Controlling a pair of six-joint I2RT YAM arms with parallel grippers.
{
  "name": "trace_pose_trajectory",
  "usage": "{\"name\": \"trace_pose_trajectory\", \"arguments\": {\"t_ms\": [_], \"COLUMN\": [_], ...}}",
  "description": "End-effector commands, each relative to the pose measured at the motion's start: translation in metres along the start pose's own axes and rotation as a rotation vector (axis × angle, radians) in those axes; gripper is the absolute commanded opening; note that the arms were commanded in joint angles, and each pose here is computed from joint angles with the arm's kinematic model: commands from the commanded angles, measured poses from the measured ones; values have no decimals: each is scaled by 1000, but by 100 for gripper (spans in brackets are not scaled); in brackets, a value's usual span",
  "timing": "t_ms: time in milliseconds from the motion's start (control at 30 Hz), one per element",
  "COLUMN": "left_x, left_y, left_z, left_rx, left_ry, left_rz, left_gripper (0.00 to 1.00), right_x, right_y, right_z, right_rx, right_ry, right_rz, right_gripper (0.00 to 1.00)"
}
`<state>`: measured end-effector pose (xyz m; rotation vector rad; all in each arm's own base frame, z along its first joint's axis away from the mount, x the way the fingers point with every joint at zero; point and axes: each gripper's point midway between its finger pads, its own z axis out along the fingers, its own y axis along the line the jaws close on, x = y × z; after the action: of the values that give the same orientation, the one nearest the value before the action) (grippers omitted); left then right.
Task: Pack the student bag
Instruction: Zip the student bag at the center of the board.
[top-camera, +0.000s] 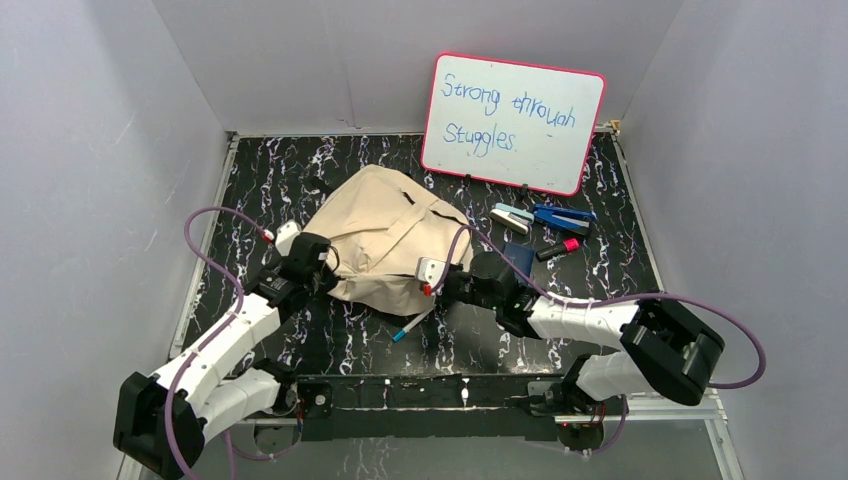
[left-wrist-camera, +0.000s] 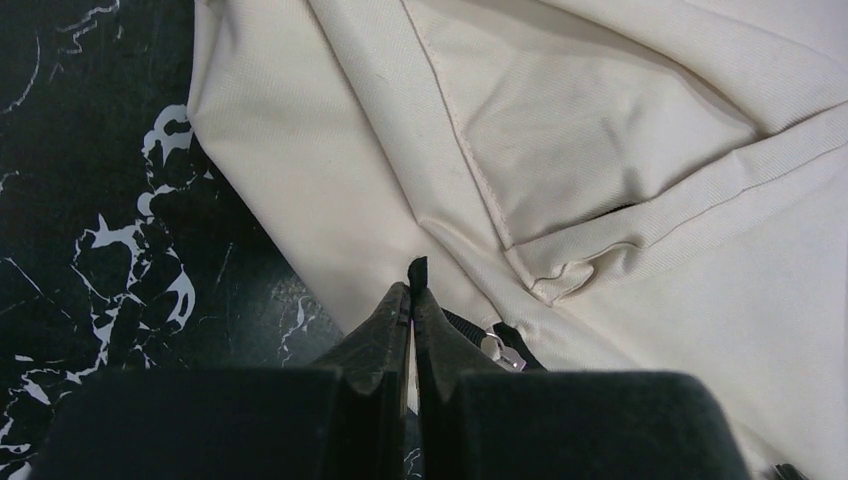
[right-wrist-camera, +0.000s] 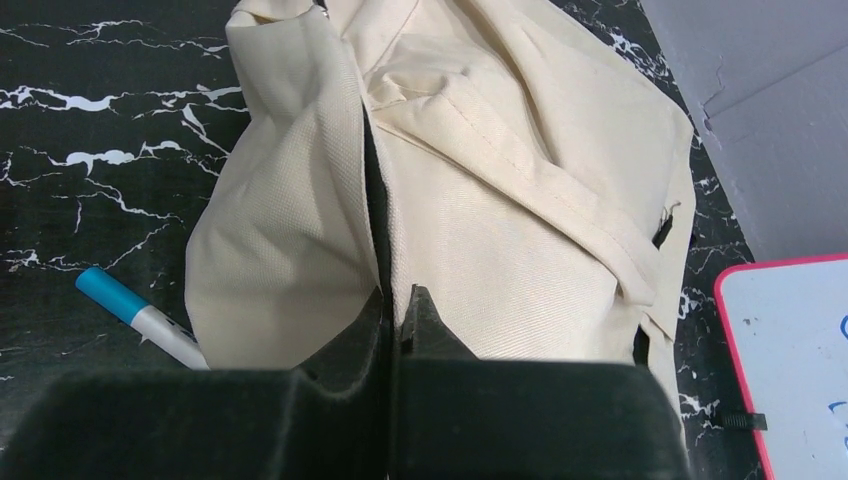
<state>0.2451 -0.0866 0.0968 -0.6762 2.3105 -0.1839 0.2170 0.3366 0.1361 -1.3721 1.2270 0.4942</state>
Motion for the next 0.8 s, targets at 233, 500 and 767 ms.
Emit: {"name": "trace_pose_trajectory", "arguments": {"t_ms": [233,500,767], "left_x": [-21,-93,-121], "left_y": [68,6,5], "left_z": [-2,-46,-75], "left_rx": [-258,-37,-40], "left_ry": [-147,-315,-389], "left_rz": [3,45,103], "left_gripper": [27,79,85], "right_x": [-25,-63,-69], "right_y": [-44,-32,-27], "right_z": [-16,26,100], "right_rx": [165,-26,-134], "right_ry": [-69,-169,-175], "right_rz": [6,24,-4], "right_gripper": [0,0,0]}}
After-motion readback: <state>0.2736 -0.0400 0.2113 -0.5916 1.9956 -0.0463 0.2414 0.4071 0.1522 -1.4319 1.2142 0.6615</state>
